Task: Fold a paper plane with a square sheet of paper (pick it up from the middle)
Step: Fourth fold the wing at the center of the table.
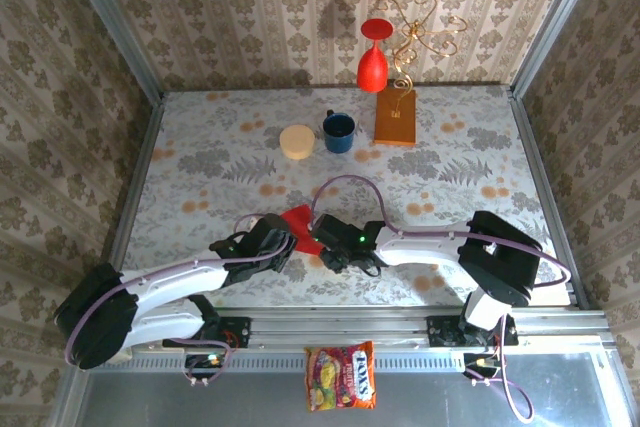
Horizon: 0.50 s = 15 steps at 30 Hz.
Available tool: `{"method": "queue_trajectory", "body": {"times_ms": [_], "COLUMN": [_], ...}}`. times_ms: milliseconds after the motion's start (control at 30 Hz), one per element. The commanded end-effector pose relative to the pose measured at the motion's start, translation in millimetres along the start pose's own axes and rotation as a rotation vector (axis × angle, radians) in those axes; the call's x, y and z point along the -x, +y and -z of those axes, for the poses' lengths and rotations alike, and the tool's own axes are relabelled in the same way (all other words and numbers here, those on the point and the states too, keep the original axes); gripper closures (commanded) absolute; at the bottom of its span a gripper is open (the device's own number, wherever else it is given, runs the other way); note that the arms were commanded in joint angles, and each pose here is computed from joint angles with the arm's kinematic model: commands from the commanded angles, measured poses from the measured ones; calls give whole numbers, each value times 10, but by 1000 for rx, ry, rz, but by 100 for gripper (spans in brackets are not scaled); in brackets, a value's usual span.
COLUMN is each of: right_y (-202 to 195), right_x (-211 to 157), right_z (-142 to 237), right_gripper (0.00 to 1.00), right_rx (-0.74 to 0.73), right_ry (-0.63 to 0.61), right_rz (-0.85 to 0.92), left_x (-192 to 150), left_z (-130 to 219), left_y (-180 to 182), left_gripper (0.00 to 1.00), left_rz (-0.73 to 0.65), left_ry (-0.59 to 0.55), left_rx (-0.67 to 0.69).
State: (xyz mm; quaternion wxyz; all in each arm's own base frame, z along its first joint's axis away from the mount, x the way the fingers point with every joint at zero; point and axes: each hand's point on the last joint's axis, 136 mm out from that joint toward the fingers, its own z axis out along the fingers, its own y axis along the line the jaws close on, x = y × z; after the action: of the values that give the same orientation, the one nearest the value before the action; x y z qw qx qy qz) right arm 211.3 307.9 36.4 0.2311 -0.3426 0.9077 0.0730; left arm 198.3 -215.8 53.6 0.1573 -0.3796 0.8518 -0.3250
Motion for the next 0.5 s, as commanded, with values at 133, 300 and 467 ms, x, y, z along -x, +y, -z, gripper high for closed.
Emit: {"method": "queue_trajectory", "body": {"times_ms": [133,300,467], "right_y": [14,-14,-61], "right_x": [-48,-171,-236], "right_z": [11,-95,-135], "right_gripper": [89,98,100], "right_rx": [0,-1,38], "right_ry": [17,42,48], "right_rz": [-7,-32,-99], "left_x": [47,53,91], "left_z": [15,30,110], "left_y": [80,25,-147], "left_gripper": [100,100,96], "left_rz": [16,6,-85], "left_ry": [-24,-27,-47], "left_rx": [28,12,-6]}}
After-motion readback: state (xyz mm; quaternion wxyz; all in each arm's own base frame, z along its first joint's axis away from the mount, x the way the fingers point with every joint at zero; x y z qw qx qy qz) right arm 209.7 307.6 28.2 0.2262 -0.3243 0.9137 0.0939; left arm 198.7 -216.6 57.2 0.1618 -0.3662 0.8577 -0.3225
